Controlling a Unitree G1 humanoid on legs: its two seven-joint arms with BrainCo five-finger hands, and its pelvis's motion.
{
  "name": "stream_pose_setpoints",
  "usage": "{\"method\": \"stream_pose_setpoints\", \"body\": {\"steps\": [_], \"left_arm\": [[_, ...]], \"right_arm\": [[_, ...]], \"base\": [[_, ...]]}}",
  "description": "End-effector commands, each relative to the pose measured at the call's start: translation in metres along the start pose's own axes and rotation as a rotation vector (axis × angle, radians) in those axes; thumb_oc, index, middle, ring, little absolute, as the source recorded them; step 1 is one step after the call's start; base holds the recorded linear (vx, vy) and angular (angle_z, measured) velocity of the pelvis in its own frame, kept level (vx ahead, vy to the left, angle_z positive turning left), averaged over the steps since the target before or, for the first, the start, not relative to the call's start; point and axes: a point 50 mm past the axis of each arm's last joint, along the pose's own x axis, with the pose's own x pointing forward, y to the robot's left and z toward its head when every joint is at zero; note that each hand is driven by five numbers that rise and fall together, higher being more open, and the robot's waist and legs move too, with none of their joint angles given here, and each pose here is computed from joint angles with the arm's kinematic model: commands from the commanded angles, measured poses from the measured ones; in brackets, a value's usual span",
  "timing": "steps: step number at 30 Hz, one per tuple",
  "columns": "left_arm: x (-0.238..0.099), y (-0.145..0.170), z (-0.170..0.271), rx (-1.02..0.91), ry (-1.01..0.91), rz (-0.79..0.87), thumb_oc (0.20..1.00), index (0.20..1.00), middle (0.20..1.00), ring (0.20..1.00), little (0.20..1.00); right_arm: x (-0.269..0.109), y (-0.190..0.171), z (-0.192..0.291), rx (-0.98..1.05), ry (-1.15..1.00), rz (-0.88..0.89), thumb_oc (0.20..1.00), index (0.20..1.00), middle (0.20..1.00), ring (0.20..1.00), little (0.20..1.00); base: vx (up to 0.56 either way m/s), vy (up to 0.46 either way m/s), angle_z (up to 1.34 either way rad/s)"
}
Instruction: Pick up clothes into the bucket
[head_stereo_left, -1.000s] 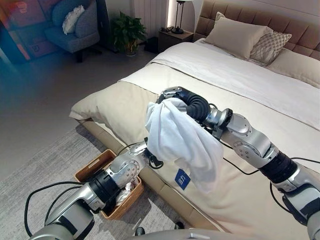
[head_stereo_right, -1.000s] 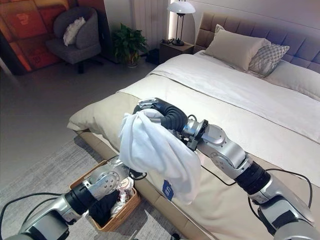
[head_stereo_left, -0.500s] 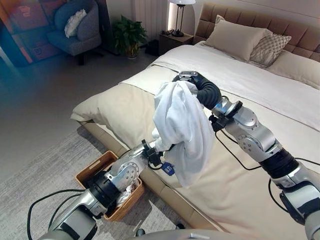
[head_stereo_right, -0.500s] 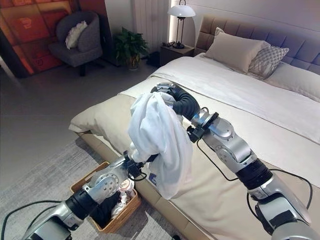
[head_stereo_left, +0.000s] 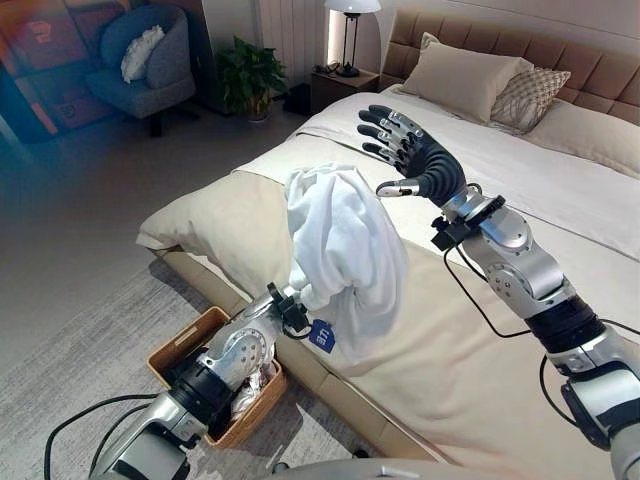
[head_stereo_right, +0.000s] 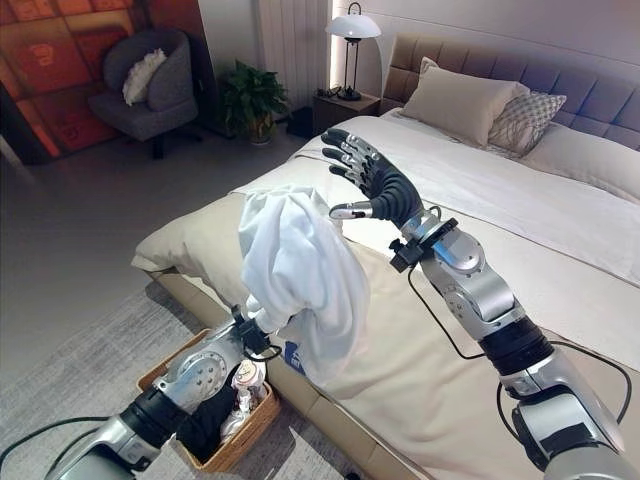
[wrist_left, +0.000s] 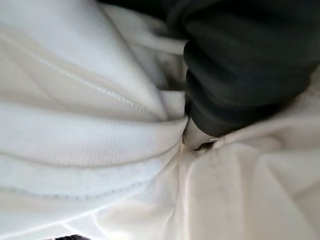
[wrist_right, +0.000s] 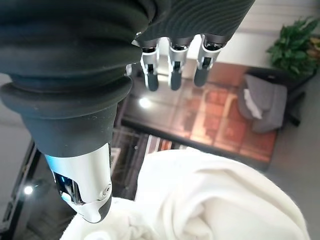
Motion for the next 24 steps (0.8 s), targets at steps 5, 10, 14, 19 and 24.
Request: {"method": "stream_pose_setpoints", "body": {"steps": [5, 10, 14, 19, 24], "left_arm": [[-0.005, 0.012, 0.032, 0.062, -0.183, 0.055, 0.2, 0.2, 0.2, 0.2, 0.2], [-0.024, 0.025, 0.054, 0.147, -0.281, 0.183, 0.2, 0.2, 0.2, 0.2, 0.2], [-0.055, 0.041, 0.075, 0.28, -0.343, 0.364, 0.2, 0.2, 0.2, 0.2, 0.2], [-0.124, 0.059, 0.095, 0.523, -0.381, 0.729, 0.2, 0.2, 0.2, 0.2, 0.2], [-0.177, 0.06, 0.099, 0.747, -0.346, 1.045, 0.2, 0.2, 0.2, 0.2, 0.2]], "right_arm": [[-0.007, -0.026, 0.021, -0.146, -0.086, -0.111, 1.0, 1.0, 1.0, 1.0, 1.0], [-0.018, -0.035, 0.019, -0.214, -0.067, -0.177, 1.0, 1.0, 1.0, 1.0, 1.0], [-0.038, -0.042, 0.01, -0.277, -0.016, -0.254, 1.0, 1.0, 1.0, 1.0, 1.0], [-0.093, -0.048, -0.033, -0.197, 0.149, -0.454, 1.0, 1.0, 1.0, 1.0, 1.0], [-0.148, -0.046, -0.069, -0.136, 0.342, -0.625, 1.0, 1.0, 1.0, 1.0, 1.0]], "base": [[0.0, 0.0, 0.0], [0.0, 0.0, 0.0], [0.0, 0.0, 0.0], [0.0, 0.003, -0.02], [0.0, 0.011, -0.08]]}}
